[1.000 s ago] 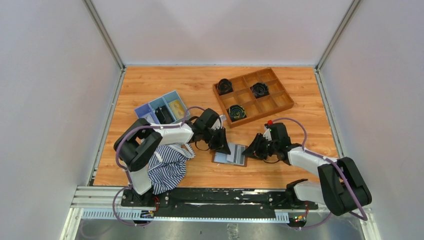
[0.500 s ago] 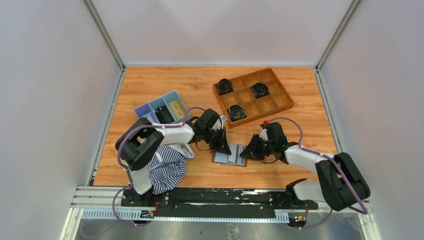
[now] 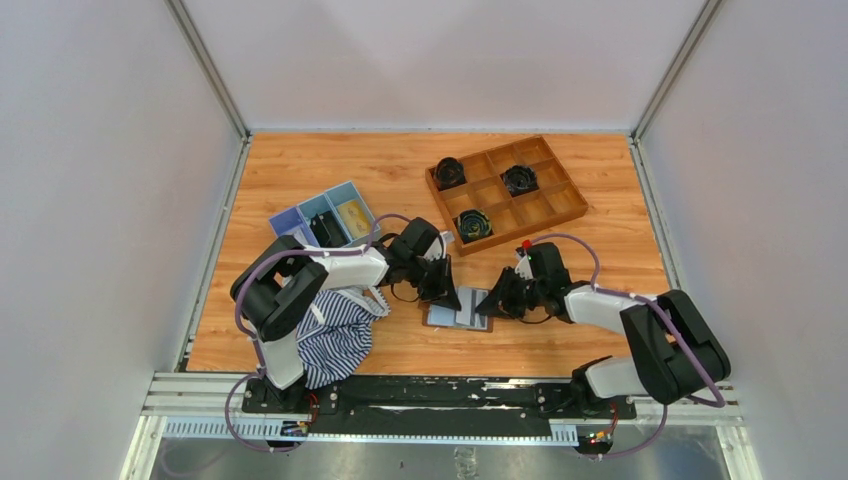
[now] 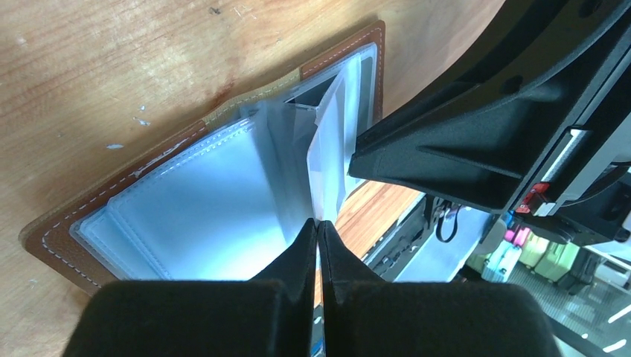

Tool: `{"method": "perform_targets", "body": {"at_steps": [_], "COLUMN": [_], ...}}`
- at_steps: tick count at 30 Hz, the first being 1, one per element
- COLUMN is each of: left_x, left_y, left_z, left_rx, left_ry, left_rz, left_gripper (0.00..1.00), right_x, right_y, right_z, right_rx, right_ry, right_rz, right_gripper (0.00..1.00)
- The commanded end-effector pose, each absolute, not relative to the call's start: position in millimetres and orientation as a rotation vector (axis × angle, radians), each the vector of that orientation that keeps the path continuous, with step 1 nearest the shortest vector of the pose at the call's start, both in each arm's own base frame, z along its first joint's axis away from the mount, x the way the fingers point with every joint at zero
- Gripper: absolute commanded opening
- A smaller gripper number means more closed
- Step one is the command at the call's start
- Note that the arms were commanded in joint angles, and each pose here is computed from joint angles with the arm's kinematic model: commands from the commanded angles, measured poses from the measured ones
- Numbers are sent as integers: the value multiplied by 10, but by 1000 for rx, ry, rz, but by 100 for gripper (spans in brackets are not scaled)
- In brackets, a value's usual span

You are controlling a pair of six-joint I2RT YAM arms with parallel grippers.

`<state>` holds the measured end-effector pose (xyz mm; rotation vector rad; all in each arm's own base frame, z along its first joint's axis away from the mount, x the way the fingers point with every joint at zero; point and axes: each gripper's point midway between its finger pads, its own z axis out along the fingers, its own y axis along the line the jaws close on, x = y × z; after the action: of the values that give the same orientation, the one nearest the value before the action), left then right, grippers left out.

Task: Take the credit cards out of the card holder
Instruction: Remove the credit card from the card holder.

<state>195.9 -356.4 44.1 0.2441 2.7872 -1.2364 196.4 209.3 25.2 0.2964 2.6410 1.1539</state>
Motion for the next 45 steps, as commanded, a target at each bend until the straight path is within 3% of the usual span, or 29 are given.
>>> {"method": "perform_targets", "body": {"at_steps": [1, 29, 45], "left_x": [1914, 2018, 2053], "left_y": [-3532, -3551, -3245], "left_z": [446, 435, 548], "left_rx": [293, 294, 266], "left_ry": [2803, 2829, 2800], "left_rz": [-1201, -1130, -1052], "left_gripper": [0, 0, 0], "right_x": [1822, 1913, 1757], "right_y": [1972, 2054, 1865], "right_z": [-7, -54, -89], "right_rx": [335, 309, 346], "right_ry": [2730, 2756, 2750], "right_rz": [1028, 1054, 954], "right_gripper": [20, 19, 19]}}
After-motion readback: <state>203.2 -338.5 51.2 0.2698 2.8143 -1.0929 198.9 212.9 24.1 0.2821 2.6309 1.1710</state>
